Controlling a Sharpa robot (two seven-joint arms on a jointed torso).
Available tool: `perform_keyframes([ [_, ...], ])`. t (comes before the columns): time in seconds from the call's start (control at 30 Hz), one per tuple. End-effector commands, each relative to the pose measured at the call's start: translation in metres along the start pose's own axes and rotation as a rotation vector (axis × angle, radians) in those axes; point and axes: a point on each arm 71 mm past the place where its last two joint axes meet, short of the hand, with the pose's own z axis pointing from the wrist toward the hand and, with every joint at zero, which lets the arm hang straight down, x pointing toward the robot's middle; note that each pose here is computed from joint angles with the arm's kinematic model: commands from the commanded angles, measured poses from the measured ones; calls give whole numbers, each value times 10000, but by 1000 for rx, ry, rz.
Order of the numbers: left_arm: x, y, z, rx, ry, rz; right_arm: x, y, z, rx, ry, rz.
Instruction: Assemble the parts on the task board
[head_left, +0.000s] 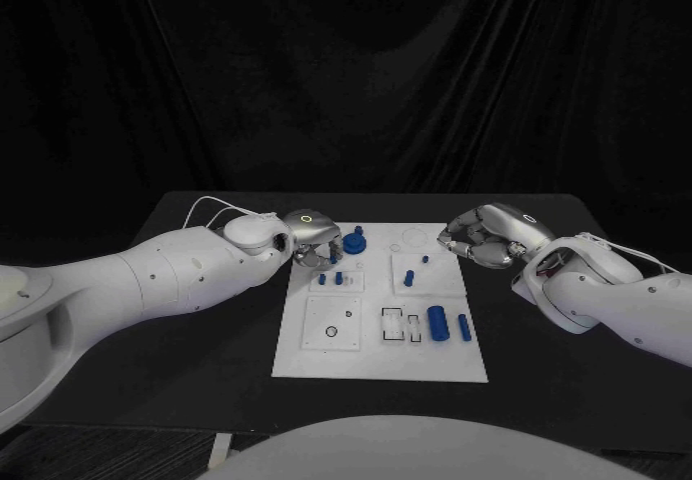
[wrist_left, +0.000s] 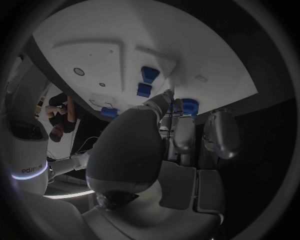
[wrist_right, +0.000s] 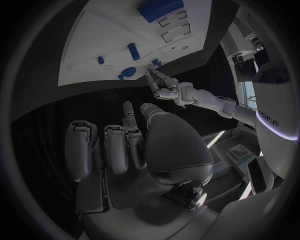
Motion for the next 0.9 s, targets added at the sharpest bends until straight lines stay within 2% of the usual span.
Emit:
perform_keyframes([
  [0.03, -19, -10, 8, -8, -42, 7, 12, -17, -7, 18, 8, 0],
  [0.27, -12, -7, 4, -14, -47, 7, 19, -13, 1, 18, 13, 0],
  [0.9, 80, -39, 33, -12, 9, -9, 26, -22, -3, 26, 22, 1],
])
